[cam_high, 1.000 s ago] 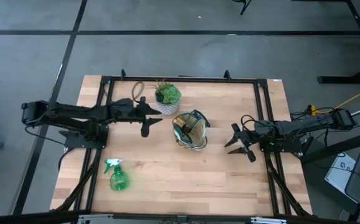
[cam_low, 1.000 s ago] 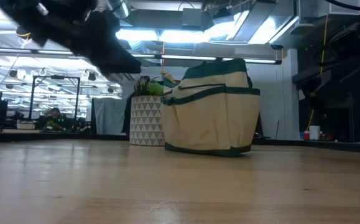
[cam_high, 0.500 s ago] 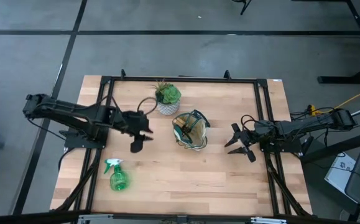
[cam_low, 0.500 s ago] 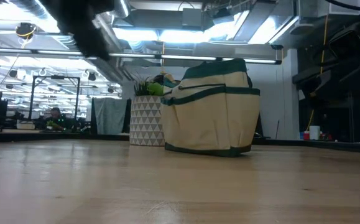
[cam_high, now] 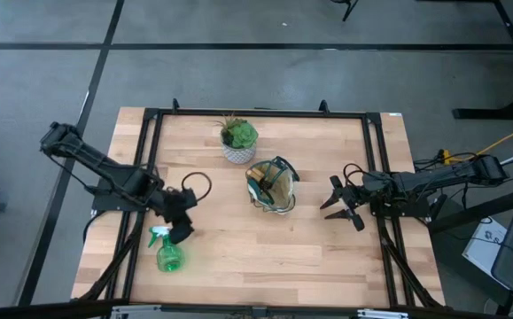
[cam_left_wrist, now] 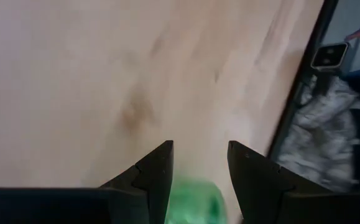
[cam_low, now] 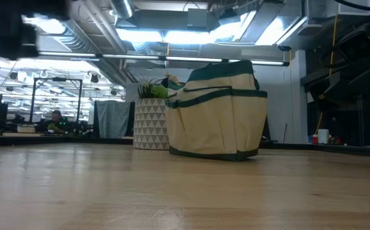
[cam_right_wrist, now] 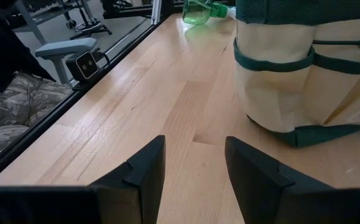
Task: Pick & Place Garden tools in Gardening bag
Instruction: Put the spray bottle into the gardening bag
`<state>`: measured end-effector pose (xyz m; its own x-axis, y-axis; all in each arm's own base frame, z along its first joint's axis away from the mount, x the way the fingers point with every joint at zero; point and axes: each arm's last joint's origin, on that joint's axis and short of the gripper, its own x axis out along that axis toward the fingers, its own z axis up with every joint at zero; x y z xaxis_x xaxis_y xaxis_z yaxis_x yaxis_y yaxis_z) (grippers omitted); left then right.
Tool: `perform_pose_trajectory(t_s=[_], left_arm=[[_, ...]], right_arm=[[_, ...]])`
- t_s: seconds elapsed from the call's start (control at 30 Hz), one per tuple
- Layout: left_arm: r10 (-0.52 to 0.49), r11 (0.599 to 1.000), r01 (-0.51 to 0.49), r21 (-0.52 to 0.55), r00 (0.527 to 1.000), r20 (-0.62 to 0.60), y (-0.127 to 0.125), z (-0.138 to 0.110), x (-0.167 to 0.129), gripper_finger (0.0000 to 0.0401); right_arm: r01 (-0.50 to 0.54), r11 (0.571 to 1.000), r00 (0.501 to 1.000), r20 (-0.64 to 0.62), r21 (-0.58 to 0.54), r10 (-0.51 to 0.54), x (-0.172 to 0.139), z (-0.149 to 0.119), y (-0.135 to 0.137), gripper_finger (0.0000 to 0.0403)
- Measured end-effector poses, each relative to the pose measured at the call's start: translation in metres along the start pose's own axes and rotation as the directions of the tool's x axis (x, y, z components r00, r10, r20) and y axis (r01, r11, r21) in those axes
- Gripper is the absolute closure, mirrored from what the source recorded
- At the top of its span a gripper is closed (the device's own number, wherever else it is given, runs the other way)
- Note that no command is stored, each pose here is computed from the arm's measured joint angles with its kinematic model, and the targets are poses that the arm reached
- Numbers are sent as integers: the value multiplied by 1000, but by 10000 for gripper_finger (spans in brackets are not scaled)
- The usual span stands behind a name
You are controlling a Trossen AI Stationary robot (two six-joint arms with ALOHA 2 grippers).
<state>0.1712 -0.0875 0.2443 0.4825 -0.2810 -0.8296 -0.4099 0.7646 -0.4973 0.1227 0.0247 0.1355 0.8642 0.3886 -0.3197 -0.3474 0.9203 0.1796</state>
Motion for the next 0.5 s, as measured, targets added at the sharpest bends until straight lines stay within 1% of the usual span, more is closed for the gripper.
perform_pose_trajectory(t_s=[0.13,0.2,0.27,0.33,0.37,0.43,0.5], left_arm=[[1,986,-11,-166,998,-63,-4,-14,0,253],[15,979,-34,-201,996,-93,-5,-21,0,253],[34,976,-63,-208,989,-141,-5,-29,-1,253],[74,966,-118,-230,979,-191,-3,-37,-2,253],[102,955,-156,-253,972,-212,-1,-41,-3,253],[162,922,-236,-307,955,-249,3,-49,-4,253],[203,894,-298,-335,935,-289,6,-57,-7,253]], right_arm=[[-1,1000,1000,0,0,1,0,0,0,233],[0,1000,1000,0,0,0,0,0,0,233],[-1,1000,1000,0,0,1,0,0,0,233],[-1,1000,1000,0,0,1,0,0,0,233],[0,1000,1000,0,0,0,0,0,0,233],[-1,1000,1000,0,0,1,0,0,0,233],[0,1000,1000,0,0,0,0,0,0,233]])
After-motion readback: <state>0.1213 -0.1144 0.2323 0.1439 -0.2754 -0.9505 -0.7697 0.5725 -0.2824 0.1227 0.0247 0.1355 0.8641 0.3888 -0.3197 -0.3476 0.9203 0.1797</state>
